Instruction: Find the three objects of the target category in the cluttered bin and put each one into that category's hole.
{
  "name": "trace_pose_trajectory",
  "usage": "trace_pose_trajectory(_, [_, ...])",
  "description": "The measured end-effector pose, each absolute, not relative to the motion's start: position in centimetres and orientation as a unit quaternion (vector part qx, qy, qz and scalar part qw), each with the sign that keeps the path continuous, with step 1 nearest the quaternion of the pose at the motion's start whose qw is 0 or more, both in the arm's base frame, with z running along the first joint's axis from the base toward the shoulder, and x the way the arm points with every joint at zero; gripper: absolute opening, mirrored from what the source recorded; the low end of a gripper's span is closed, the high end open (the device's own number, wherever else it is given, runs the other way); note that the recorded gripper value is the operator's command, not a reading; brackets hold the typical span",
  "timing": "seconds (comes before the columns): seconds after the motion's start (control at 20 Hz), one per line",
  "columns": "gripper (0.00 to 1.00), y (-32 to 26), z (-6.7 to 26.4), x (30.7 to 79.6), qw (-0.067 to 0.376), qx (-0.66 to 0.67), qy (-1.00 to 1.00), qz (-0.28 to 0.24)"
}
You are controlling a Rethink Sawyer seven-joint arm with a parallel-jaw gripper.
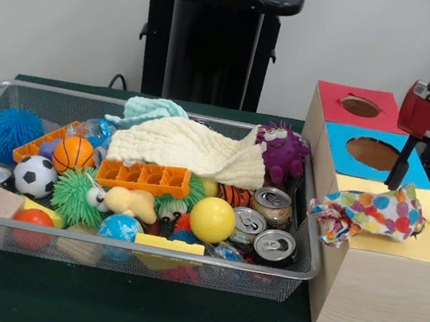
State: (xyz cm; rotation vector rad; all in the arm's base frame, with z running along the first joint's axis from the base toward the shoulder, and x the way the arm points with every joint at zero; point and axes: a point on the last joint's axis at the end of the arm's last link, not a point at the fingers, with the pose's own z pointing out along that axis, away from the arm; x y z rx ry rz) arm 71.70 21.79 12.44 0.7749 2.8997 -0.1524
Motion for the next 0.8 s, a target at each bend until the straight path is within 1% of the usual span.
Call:
trace_pose_trajectory(0.15, [1.00,21.6,12.7,71.4,0.064,0.257,0.963,-0.057])
trace_pose_trajectory(0.4, [1.00,21.4,13.7,70.7,0.033,0.260,0.962,-0.075])
trace_pose_trajectory(0.6, [1.00,21.1,15.3,70.5,0.005,0.264,0.961,-0.083])
trace_pose_trajectory(0.8, [1.00,20.9,17.6,71.3,0.001,0.267,0.960,-0.083])
